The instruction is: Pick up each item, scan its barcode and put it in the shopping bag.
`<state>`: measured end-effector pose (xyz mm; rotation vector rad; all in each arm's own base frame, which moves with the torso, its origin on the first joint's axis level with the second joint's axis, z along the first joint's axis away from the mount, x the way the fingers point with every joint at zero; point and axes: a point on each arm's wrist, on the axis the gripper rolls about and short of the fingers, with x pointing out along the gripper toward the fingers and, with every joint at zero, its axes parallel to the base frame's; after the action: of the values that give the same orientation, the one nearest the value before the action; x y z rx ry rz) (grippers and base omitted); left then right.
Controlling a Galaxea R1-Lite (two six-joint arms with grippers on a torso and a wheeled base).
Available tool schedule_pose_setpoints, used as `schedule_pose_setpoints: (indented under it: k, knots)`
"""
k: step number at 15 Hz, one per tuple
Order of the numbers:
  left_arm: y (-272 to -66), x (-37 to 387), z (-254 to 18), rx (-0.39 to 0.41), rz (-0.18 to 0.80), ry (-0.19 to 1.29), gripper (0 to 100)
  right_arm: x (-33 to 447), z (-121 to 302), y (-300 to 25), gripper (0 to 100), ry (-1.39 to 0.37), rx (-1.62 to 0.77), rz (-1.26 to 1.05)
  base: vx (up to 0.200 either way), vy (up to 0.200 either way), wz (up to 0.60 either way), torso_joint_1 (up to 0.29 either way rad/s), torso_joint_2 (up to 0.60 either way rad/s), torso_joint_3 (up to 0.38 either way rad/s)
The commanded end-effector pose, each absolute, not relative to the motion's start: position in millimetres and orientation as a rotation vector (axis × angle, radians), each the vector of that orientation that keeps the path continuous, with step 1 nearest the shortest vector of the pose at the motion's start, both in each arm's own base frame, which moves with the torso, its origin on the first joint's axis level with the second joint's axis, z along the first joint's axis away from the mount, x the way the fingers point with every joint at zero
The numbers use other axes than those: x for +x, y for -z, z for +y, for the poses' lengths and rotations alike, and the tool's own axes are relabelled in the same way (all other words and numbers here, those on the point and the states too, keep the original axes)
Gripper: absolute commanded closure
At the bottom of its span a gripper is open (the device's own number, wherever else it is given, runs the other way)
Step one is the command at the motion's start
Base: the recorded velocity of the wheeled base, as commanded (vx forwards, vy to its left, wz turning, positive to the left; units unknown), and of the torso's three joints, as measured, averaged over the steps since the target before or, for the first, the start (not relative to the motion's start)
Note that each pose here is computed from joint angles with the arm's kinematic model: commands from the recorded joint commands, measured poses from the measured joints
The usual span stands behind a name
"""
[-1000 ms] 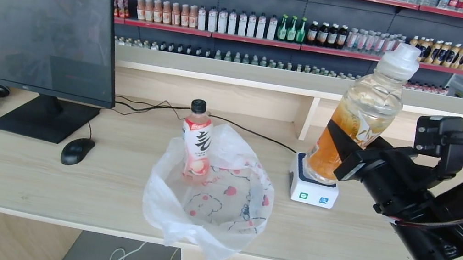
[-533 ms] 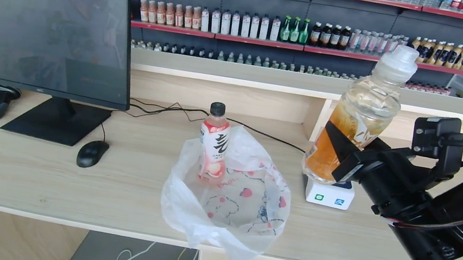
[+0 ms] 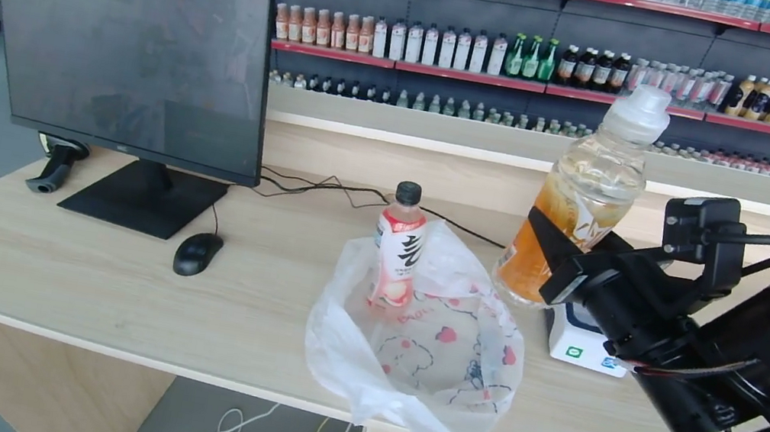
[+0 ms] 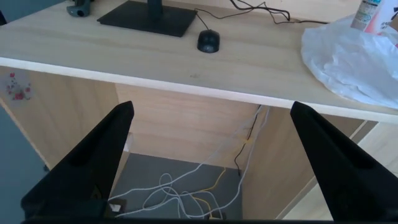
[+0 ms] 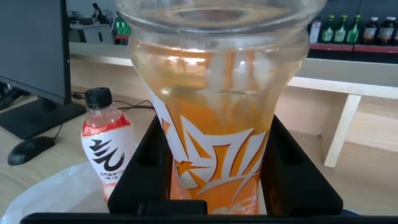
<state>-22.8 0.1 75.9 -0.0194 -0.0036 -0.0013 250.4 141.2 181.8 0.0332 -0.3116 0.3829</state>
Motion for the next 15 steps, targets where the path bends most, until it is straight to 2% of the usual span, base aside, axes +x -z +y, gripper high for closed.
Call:
schedule_pose_setpoints:
  k: [1,7,15]
  knots:
    - [-76,-23,0,-0.02,-0.005,0.002,0,251,141,-177,100,-0.381,0.027,-0.296,0.0,0.0,0.0,0.085,-0.14,-0.08]
    - [-76,-23,0,-0.02,-0.003,0.002,0,257,145,-164,100,-0.387,0.014,-0.25,0.0,0.0,0.0,0.0,0.0,0.0]
    - [-76,-23,0,-0.02,-0.003,0.0,0,296,152,-132,100,-0.352,0.022,-0.178,0.0,0.0,0.0,0.0,0.0,0.0]
